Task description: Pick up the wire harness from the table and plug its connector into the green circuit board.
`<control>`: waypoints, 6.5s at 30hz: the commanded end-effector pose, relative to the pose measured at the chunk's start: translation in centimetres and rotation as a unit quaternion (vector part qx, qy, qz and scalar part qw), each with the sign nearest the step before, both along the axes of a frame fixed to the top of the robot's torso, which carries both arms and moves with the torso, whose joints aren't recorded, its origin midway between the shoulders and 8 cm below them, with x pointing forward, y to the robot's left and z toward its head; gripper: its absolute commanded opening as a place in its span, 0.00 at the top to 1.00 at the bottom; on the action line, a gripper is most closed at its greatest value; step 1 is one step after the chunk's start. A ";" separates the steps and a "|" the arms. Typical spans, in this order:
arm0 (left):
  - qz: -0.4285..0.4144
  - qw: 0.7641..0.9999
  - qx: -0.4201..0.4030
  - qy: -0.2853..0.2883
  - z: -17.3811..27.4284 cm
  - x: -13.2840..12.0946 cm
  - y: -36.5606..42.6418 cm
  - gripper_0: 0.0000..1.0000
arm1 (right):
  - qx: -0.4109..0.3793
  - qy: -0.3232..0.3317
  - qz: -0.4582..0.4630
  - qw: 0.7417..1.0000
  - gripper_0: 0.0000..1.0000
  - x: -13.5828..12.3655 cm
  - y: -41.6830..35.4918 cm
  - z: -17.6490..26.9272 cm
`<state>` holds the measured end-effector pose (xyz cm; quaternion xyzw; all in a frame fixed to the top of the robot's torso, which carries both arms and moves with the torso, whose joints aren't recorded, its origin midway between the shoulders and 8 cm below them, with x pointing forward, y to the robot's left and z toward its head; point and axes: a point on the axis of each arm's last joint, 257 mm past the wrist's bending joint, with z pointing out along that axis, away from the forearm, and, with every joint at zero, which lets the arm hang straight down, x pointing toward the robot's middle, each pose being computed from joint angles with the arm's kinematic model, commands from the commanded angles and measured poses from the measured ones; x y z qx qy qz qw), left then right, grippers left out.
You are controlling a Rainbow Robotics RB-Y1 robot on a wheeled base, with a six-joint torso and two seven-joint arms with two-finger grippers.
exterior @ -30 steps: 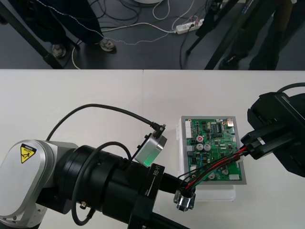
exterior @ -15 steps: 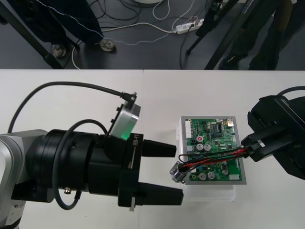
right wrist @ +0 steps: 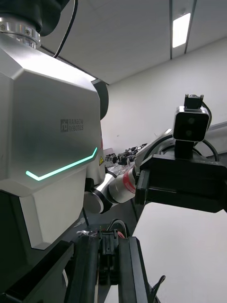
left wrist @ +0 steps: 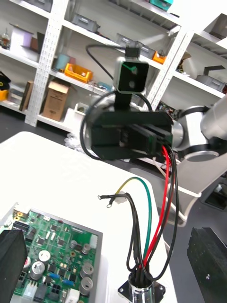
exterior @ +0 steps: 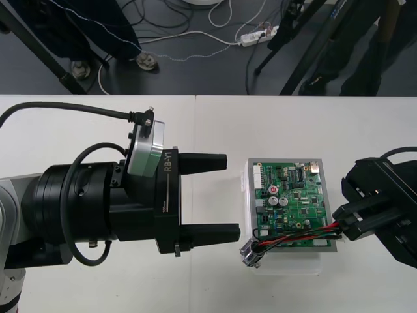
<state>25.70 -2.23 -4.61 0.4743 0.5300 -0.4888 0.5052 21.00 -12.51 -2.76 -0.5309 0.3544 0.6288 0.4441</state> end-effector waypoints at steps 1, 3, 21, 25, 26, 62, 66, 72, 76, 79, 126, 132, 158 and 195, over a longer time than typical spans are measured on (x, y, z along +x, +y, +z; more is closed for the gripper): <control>0.002 0.999 -0.022 -0.040 2.6 -0.3 -0.4 0.00 | -0.004 -0.057 -0.029 0.998 1.00 -0.7 -0.6 0.0; -0.007 0.999 -0.026 -0.041 2.9 -0.7 -1.0 0.00 | -0.011 -0.077 -0.036 0.996 1.00 -1.1 -0.4 0.1; -0.018 0.996 -0.053 -0.064 4.0 -1.9 -5.6 0.00 | 0.012 -0.091 -0.128 0.988 1.00 2.1 2.4 2.3; -0.021 0.995 -0.060 -0.071 4.6 -2.1 -6.2 0.00 | 0.011 -0.089 -0.137 0.987 1.00 2.5 2.6 2.3; -0.020 0.995 -0.061 -0.073 4.7 -2.1 -6.3 0.00 | 0.011 -0.088 -0.138 0.986 1.00 2.6 2.6 2.4; -0.019 0.990 -0.047 -0.131 4.9 -1.8 -6.7 0.59 | 0.030 -0.075 -0.165 0.983 1.00 3.6 3.8 2.8; -0.018 0.990 -0.048 -0.130 4.9 -1.8 -6.7 0.69 | 0.030 -0.076 -0.163 0.983 1.00 3.5 3.8 2.8; -0.019 0.990 -0.049 -0.131 5.0 -1.8 -6.7 0.78 | 0.030 -0.078 -0.160 0.984 1.00 3.3 3.9 2.9; -0.020 0.990 -0.048 -0.133 5.0 -1.9 -6.7 0.83 | 0.029 -0.077 -0.158 0.984 1.00 3.2 3.9 2.8; -0.020 0.990 -0.049 -0.133 5.0 -1.9 -6.6 0.94 | 0.029 -0.077 -0.157 0.984 1.00 3.1 3.9 2.8; 0.035 0.987 -0.005 -0.159 2.7 2.4 -2.7 1.00 | -0.077 -0.152 -0.156 0.973 0.00 3.1 0.8 0.2; 0.032 0.989 -0.001 -0.147 1.9 3.8 -0.7 1.00 | -0.183 -0.205 -0.161 0.948 0.00 3.9 -2.4 -2.7; -0.029 0.986 -0.021 -0.161 -5.4 7.0 4.2 1.00 | -0.393 -0.250 -0.184 0.866 0.00 7.8 -8.6 -9.0; -0.093 0.976 -0.028 -0.195 -15.4 10.8 2.8 1.00 | -0.645 -0.271 -0.177 0.692 0.00 11.6 -17.0 -19.0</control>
